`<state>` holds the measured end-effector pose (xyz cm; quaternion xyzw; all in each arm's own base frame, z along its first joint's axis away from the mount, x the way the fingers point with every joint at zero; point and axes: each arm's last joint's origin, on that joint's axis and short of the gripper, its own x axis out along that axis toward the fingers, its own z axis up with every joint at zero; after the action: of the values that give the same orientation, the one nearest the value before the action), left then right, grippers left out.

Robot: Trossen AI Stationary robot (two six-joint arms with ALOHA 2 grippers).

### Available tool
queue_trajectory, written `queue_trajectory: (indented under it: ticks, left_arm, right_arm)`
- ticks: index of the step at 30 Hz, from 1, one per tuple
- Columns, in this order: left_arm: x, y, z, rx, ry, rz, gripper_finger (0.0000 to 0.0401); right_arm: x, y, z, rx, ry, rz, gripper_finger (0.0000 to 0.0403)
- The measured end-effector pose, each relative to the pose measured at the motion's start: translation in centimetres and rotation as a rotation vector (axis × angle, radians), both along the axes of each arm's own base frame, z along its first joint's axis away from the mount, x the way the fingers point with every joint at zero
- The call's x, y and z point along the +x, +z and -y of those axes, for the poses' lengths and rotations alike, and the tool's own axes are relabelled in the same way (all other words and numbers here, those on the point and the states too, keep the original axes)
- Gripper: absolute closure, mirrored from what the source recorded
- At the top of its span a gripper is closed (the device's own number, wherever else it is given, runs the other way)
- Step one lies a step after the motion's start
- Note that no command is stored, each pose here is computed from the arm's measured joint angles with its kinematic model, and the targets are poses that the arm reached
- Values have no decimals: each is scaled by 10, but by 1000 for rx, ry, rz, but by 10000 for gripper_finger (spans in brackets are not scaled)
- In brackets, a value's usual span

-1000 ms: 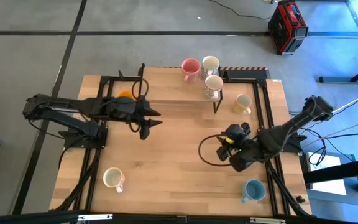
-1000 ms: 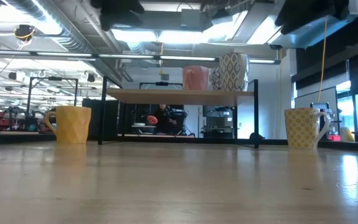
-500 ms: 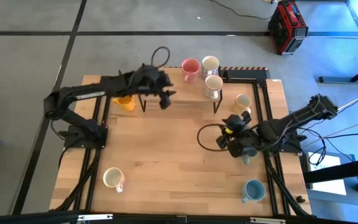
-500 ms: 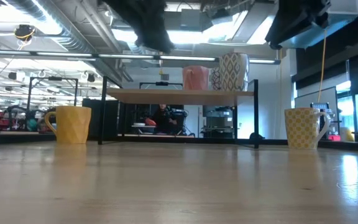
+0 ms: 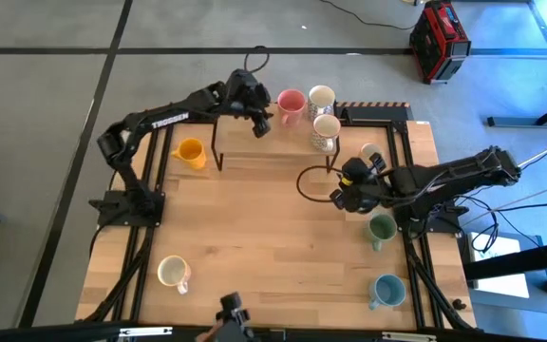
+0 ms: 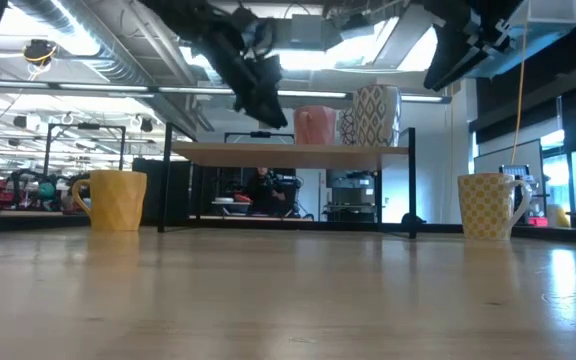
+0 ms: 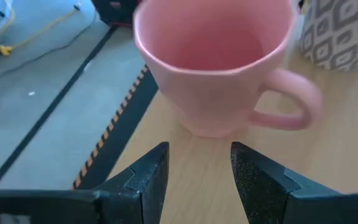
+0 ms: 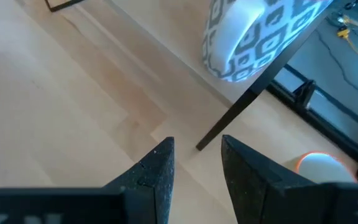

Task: Place coffee mugs
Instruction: Put the pink mug on the shelf

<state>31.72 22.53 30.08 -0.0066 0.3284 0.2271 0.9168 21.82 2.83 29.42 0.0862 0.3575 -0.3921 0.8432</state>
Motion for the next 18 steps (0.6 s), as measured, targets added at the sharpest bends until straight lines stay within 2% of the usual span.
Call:
queue_trajectory:
  ticks: [4,14,18]
  left_arm:
    - [7,-11,-7,-11,-6,7,234]
    - [11,-8,-6,0,-35,53,234]
    - [17,-16,-6,-24,-43,57,234]
  right_arm:
    - [-1,0,1,-7,3,-14,281]
    - [-2,0,1,13,18,-28,281]
    - [-2,0,1,8,25,-34,281]
